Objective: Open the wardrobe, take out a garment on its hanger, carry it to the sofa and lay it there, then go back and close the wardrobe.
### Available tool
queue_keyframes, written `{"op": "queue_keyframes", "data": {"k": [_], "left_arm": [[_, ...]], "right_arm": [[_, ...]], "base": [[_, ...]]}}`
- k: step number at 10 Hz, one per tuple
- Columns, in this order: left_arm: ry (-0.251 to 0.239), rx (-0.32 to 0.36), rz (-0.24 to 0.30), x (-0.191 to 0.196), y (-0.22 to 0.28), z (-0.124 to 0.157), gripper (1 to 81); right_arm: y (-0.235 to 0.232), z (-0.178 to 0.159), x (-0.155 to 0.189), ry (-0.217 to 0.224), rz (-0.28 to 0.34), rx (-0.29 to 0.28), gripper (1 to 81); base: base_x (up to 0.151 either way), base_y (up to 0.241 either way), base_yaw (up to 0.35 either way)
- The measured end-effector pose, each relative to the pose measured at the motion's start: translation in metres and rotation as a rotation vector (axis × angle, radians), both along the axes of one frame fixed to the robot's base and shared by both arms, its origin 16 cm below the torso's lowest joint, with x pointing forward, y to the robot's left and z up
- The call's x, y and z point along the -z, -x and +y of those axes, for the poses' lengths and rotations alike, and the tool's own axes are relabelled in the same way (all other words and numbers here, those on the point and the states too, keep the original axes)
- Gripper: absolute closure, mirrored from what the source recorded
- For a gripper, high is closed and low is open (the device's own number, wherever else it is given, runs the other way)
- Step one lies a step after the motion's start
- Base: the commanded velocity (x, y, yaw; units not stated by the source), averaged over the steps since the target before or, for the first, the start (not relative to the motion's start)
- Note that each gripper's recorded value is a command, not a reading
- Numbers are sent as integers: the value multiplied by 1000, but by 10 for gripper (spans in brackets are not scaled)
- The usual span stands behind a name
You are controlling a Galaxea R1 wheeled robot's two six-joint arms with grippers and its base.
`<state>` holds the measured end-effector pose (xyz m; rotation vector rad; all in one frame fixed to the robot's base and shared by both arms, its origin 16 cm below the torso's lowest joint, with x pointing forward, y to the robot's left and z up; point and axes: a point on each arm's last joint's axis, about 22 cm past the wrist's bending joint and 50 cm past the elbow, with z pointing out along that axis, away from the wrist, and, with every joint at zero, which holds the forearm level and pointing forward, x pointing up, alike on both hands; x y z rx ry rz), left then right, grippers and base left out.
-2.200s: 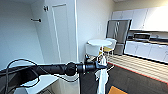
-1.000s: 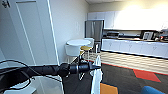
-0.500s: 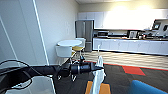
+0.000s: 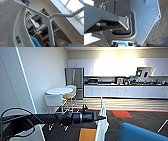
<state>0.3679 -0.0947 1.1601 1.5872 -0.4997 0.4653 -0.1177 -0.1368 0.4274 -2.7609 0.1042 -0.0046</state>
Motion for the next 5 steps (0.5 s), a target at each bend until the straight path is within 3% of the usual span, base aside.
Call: {"op": "queue_keyframes", "data": {"k": [5], "left_arm": [[-20,58,-23,4,20,-24,811]], "right_arm": [[-4,-2,0,0,-7,2,10]], "base": [[0,0,-261]]}}
